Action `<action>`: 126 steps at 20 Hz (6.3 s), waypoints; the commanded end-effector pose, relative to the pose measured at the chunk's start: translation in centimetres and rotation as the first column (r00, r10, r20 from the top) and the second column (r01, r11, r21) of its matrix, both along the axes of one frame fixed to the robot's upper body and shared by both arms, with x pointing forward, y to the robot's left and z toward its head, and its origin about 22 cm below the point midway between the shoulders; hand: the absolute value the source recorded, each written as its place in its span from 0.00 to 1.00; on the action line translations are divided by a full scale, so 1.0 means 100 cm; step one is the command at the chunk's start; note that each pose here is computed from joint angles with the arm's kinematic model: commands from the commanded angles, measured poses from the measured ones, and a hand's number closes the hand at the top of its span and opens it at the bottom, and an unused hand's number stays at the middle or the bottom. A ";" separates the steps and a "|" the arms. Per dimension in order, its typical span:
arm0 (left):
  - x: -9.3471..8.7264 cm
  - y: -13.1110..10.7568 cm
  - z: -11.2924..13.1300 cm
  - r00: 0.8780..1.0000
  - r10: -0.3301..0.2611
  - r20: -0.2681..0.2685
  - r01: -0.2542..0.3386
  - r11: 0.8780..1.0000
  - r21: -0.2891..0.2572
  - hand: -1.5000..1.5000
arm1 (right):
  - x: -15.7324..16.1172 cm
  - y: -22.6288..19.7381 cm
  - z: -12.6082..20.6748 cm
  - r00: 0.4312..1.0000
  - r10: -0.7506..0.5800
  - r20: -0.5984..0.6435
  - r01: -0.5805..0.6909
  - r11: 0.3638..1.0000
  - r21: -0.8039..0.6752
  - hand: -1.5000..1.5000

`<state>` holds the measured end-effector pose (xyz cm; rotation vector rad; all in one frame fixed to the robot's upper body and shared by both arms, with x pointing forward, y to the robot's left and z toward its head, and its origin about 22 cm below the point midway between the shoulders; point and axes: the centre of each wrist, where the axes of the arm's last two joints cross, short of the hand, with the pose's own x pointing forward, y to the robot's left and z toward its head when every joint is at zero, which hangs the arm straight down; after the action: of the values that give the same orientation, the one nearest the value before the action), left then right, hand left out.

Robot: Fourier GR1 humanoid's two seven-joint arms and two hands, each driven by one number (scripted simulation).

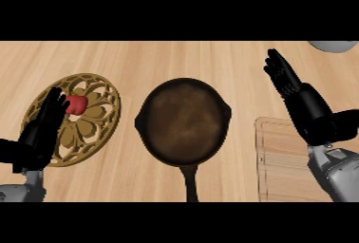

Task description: Pick the squash from the cutting board and place it in the pan

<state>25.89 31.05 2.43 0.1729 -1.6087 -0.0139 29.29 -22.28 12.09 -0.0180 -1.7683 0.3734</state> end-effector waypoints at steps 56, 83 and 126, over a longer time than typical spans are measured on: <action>-0.033 -0.022 -0.017 0.975 0.013 -0.220 0.040 0.971 0.235 0.50 | -0.005 -0.119 0.037 0.714 -0.162 -0.681 -0.560 0.451 -0.695 0.00; -0.036 -0.020 -0.023 0.973 0.013 -0.232 0.048 0.966 0.253 0.50 | -0.036 -0.125 -0.054 0.624 -0.290 -0.726 -0.638 0.349 -0.687 0.00; -0.032 -0.025 -0.009 0.975 0.000 -0.222 0.056 0.968 0.244 0.50 | 0.023 -0.045 0.038 0.936 -0.007 0.352 0.303 0.525 -0.796 1.00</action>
<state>22.42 28.47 1.22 0.3292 -1.3853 -0.2550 31.11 -29.04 12.98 -0.9387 -1.4481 1.1641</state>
